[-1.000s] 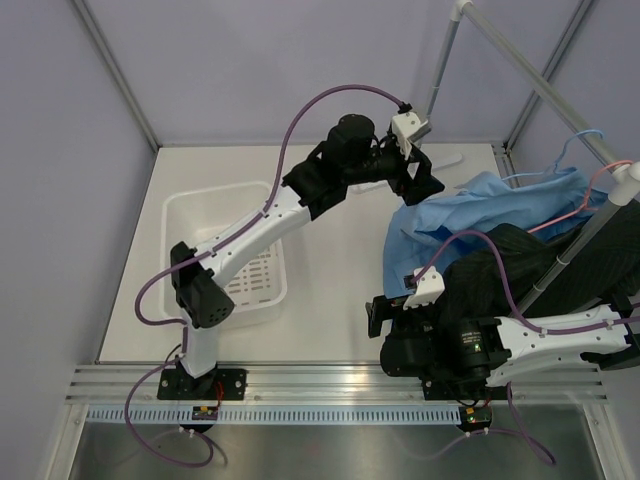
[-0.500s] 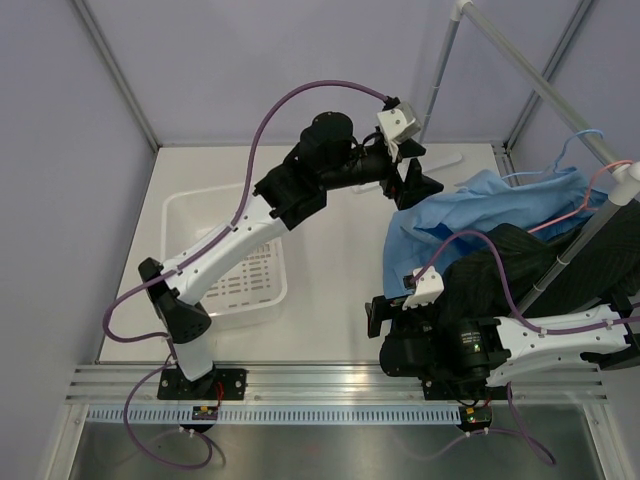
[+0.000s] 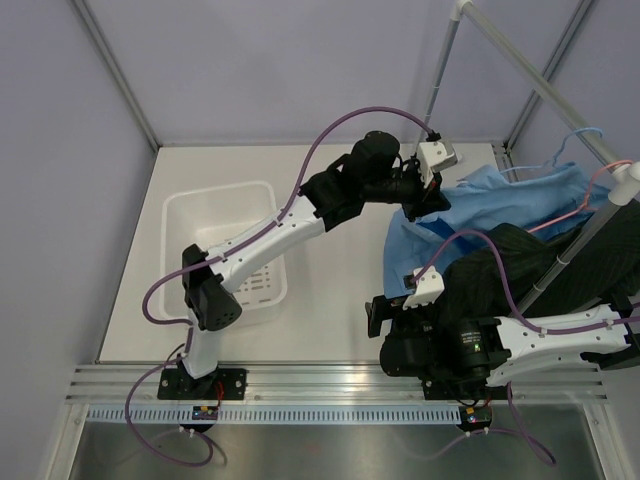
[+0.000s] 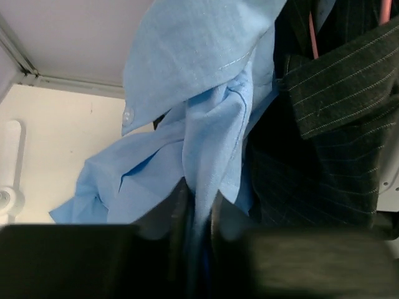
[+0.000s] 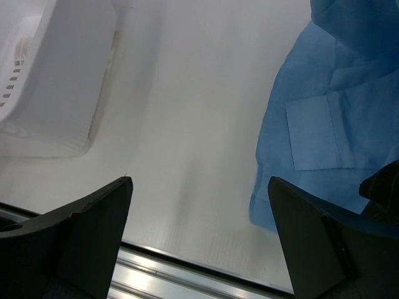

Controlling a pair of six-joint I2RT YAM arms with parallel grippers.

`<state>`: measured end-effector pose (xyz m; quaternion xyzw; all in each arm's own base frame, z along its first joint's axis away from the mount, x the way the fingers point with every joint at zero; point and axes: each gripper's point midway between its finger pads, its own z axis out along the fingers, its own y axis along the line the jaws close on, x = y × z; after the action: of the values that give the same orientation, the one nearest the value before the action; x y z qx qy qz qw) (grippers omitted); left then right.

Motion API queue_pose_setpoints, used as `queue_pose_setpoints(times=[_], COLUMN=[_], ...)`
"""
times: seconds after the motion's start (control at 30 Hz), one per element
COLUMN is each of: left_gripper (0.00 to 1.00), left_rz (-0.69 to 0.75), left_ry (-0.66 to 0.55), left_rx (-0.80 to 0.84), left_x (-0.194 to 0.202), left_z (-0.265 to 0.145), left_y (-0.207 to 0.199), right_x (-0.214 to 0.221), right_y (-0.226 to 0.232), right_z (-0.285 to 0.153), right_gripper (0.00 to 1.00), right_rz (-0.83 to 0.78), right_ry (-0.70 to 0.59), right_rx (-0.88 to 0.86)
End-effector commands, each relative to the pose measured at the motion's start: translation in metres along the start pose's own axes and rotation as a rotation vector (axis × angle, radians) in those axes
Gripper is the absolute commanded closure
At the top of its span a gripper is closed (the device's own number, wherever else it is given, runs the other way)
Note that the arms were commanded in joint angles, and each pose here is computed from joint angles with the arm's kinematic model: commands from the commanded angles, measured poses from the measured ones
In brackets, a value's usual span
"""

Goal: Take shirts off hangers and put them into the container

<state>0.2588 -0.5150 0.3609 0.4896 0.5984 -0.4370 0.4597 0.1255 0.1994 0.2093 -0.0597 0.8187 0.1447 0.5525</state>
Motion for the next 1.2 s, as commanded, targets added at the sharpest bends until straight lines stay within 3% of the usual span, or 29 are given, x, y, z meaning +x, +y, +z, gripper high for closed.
queue_pose_setpoints(times=[0.0, 0.33, 0.6, 0.93, 1.07, 1.1, 1.17], left_gripper=[1.00, 1.00, 1.00, 1.00, 1.00, 1.00, 1.00], left_rz=[0.056, 0.142, 0.209, 0.192, 0.110, 0.087, 0.015], left_ry=[-0.093, -0.271, -0.323, -0.297, -0.253, -0.251, -0.256], left_rx=[0.023, 0.093, 0.103, 0.002, -0.195, -0.222, -0.330], left_x=[-0.041, -0.107, -0.133, -0.125, -0.101, -0.095, -0.079], left_z=[-0.009, -0.044, -0.073, -0.096, -0.122, -0.131, -0.163], left_y=[-0.008, -0.038, -0.052, -0.041, 0.002, 0.009, 0.034], right_x=[-0.007, -0.007, -0.009, -0.012, -0.014, -0.013, -0.014], right_y=[-0.001, -0.002, -0.004, -0.002, 0.006, 0.009, 0.022], right_z=[0.001, 0.000, 0.000, -0.002, -0.002, -0.001, 0.001], right_gripper=[0.00, 0.00, 0.00, 0.00, 0.01, 0.00, 0.01], right_rz=[0.048, 0.037, 0.039, 0.039, 0.005, -0.079, -0.098], right_ry=[-0.046, -0.043, -0.046, -0.043, -0.038, -0.041, -0.046], right_rx=[0.011, 0.020, 0.023, 0.014, -0.012, -0.023, -0.037])
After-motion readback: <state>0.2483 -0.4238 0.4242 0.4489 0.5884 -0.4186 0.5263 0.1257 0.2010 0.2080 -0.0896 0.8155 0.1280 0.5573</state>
